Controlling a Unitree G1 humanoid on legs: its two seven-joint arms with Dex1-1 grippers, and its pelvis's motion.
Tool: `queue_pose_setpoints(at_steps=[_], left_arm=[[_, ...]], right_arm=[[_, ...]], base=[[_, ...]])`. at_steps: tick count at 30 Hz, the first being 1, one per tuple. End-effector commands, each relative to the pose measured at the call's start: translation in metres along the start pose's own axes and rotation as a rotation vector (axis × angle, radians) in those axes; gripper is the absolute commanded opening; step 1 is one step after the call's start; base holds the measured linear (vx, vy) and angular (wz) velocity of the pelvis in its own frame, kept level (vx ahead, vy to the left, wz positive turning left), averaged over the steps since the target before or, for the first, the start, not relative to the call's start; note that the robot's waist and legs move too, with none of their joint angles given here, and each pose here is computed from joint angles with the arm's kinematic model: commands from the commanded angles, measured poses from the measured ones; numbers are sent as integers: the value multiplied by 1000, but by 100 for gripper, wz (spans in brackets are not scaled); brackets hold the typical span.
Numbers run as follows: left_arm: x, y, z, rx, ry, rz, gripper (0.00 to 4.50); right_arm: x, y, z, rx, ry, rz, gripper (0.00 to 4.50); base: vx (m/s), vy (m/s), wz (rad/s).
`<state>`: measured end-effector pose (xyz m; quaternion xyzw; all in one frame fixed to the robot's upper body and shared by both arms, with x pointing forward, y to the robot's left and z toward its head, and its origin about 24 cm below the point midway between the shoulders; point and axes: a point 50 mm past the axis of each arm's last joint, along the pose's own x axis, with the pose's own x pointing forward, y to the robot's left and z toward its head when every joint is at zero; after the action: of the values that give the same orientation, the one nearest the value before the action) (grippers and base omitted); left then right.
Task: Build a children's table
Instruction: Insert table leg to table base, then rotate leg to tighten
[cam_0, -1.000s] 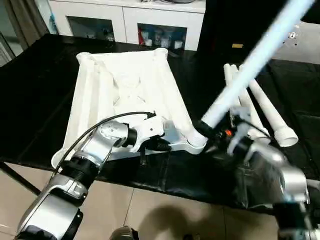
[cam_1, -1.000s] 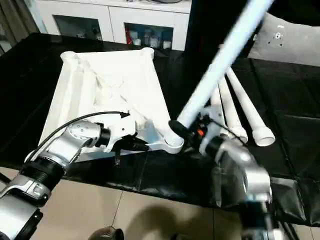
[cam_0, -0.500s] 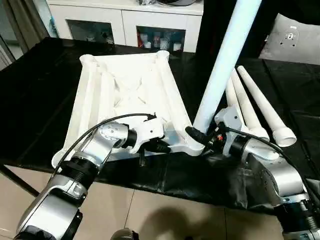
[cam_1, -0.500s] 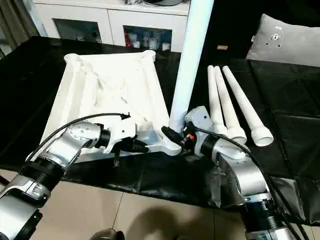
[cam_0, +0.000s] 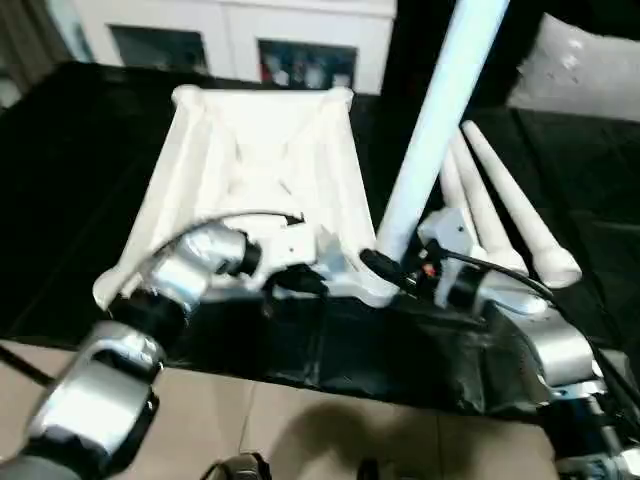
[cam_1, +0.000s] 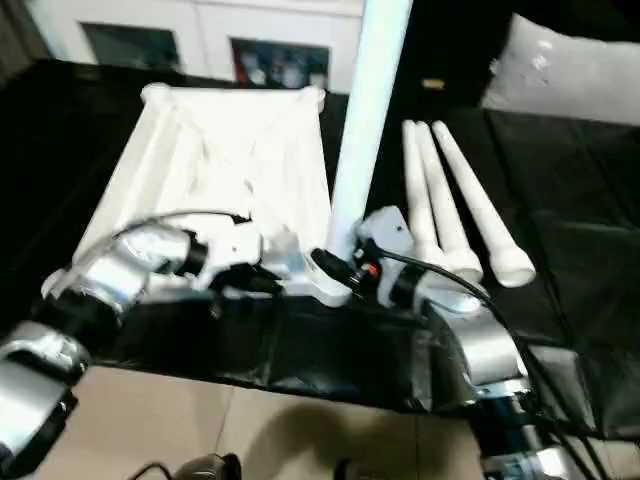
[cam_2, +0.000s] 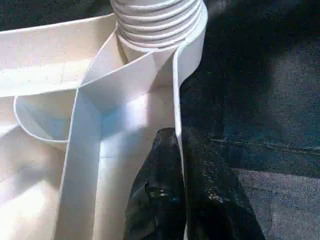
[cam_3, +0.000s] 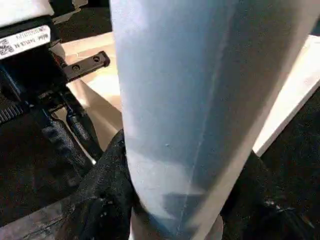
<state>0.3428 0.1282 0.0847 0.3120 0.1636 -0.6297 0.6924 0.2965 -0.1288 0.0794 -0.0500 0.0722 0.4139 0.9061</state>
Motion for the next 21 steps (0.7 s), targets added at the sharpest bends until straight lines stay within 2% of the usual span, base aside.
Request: queue_pose_setpoints(at_steps=[1, 4, 6, 8, 10, 11, 15, 16, 21], left_arm=[[-8, 0, -1, -15, -3, 20, 0], [-7, -6, -3, -69, -44, 35, 0], [-6, -18, -6, -139, -82, 57, 0], [-5, -20, -6, -149, -88, 60, 0], [-3, -31, -5, -205, -112, 88, 0], [3, -42, 1, -243, -136, 107, 0], [13, -54, 14, -265, -158, 110, 0], [23, -59, 28, -265, -178, 114, 0], [52, -70, 72, -282, -266, 128, 0]], right_arm=[[-4, 4, -57, 125, 258, -69, 187], [-1, 2, -55, 133, 239, -125, 187], [2, 0, -51, 136, 217, -183, 187], [2, 0, -51, 137, 214, -189, 187], [5, -1, -47, 141, 196, -229, 187], [9, -2, -45, 151, 182, -260, 187], [15, -2, -42, 161, 176, -275, 187], [17, -3, -42, 164, 178, -283, 187], [21, -8, -41, 192, 174, -313, 187]], base=[[0, 0, 0], [0, 0, 0], [0, 0, 0], [0, 0, 0], [0, 0, 0], [0, 0, 0], [0, 0, 0], [0, 0, 0], [0, 0, 0]])
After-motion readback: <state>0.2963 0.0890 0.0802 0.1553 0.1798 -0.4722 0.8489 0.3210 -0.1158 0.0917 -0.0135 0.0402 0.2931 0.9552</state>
